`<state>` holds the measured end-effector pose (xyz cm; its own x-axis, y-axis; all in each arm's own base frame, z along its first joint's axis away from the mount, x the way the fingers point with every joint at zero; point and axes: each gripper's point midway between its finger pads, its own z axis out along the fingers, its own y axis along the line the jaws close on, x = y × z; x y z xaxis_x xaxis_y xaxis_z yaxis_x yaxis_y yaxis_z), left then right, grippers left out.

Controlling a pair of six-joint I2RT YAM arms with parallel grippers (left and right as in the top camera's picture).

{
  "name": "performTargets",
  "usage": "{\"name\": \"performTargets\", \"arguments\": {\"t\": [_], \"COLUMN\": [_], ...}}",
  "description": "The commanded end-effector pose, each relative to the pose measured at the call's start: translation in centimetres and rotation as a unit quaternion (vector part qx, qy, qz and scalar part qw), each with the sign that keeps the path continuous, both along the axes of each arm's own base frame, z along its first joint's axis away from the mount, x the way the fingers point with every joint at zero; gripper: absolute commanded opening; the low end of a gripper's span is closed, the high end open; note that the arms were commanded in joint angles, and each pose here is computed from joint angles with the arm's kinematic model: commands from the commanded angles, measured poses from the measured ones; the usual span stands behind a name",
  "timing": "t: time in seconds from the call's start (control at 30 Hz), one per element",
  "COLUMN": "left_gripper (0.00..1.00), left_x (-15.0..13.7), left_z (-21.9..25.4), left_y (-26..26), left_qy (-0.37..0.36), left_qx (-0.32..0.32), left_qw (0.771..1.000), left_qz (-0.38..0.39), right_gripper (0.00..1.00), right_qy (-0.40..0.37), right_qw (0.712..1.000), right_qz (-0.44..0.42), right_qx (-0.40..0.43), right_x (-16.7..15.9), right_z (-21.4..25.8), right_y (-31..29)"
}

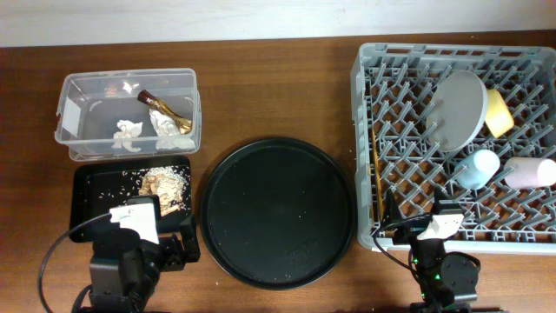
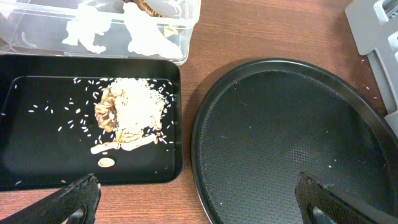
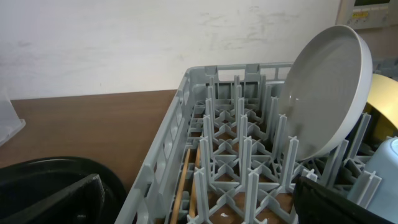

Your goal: Sort waste into correct bins and load items into the dishwasher rack

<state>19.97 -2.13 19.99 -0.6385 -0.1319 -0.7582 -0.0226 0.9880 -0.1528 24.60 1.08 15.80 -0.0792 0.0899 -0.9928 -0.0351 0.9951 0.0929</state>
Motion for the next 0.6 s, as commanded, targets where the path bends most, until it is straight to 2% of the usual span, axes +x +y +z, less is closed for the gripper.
{"name": "performTargets", "arguments": {"t": [0.0, 0.33, 0.5, 0.57], "left_gripper": [0.99, 0.99, 0.99, 0.99], "left_x": [0.0, -0.2, -1.3, -1.0], "left_z": [0.0, -0.1, -2.6, -4.2], "left_y": [0.1, 0.1, 0.3, 0.3], "left_qy": [-0.001, -0.003, -0.017, -0.047], "left_qx": [0.000, 0.000, -0.001, -0.005], "left_qw": [1.000, 1.000, 1.000, 0.999], "left_qz": [0.004, 0.004, 0.006, 0.006], "right_gripper": [0.98, 0.98, 0.98, 0.98], "right_qy": [0.004, 0.004, 0.004, 0.004], "right_qw": [1.000, 1.000, 1.000, 1.000], "right_qz": [-0.006, -0.006, -0.006, -0.006], "right_qx": [-0.003, -0.003, -0.003, -0.003], "right_x": [0.0, 0.0, 0.0, 0.0], "right_z": [-0.3, -0.3, -0.3, -0.3], "right_y": [-0.2, -0.2, -0.2, -0.2]}}
